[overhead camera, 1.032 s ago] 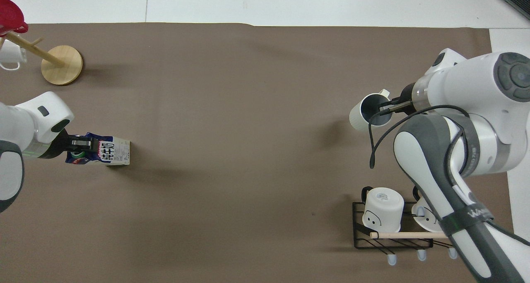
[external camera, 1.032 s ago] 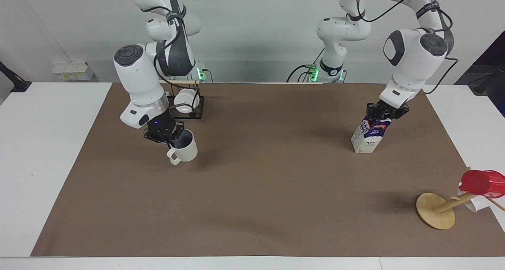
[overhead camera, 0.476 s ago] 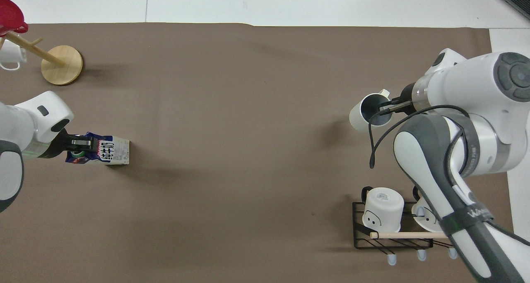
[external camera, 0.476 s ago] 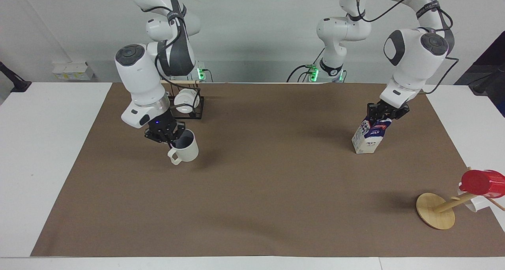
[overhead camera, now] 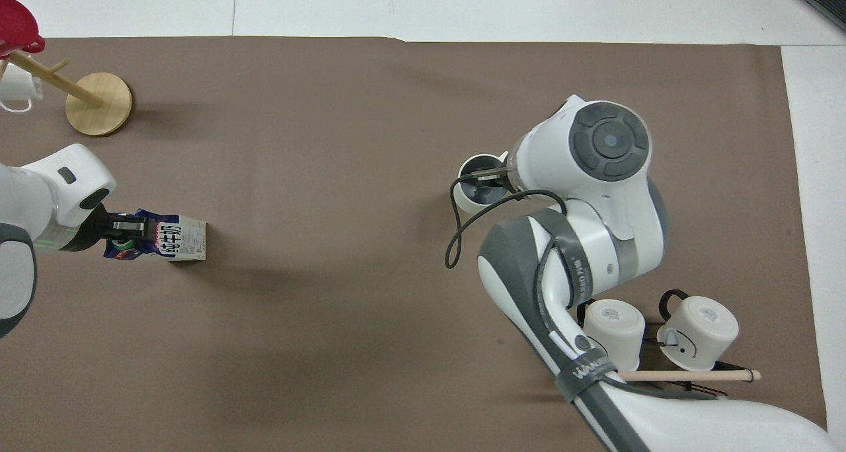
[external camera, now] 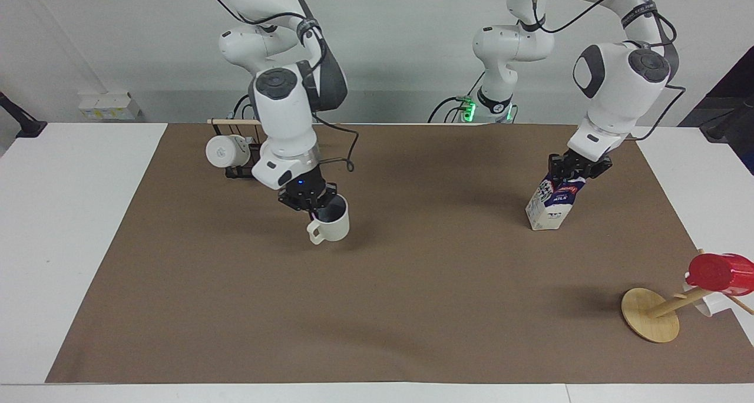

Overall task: Place cup and milk on table
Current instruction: 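Carry the white mug with the right gripper and lower it near the table center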

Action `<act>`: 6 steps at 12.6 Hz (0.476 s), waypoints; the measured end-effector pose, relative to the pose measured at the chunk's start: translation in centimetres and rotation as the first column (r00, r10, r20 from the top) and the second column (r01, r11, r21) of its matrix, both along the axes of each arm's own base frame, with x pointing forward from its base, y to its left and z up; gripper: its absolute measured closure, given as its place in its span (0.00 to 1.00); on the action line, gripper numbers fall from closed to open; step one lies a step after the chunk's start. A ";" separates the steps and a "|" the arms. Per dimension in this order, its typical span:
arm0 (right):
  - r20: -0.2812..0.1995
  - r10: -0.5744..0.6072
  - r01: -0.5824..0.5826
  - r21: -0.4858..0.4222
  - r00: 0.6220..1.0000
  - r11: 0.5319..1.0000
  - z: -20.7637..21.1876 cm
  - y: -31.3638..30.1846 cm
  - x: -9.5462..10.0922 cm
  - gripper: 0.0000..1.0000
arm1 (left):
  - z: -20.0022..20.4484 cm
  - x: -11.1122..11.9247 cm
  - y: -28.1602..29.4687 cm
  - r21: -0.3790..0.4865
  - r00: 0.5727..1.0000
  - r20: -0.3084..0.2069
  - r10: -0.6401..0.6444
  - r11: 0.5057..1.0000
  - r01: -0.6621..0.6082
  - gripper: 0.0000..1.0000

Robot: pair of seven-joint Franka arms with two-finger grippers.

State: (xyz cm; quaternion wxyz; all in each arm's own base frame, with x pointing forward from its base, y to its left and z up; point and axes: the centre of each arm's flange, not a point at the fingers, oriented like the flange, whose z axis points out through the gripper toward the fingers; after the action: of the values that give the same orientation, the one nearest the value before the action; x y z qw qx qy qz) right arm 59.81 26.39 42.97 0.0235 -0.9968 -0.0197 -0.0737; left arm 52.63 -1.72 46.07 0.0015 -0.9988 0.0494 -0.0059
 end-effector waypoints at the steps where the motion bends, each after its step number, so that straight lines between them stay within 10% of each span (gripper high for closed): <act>1: 0.006 -0.012 0.012 0.004 1.000 1.000 -0.7 1.7 -0.3 0.96 | 0.0 0.0 0.0 0.000 1.000 0.000 0.000 1.000 0.000 0.55; 6: 0.026 -0.030 0.030 -0.008 0.999 1.000 -4.4 9.5 -2.8 0.96 | -0.1 0.0 0.0 0.000 1.000 -0.001 0.000 1.000 0.000 0.55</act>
State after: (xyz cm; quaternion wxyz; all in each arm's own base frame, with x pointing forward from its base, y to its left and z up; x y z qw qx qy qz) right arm 57.01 35.93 38.60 0.0180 -0.9960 -0.0055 -0.0868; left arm 52.64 -1.74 46.02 0.0015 -0.9988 0.0496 -0.0054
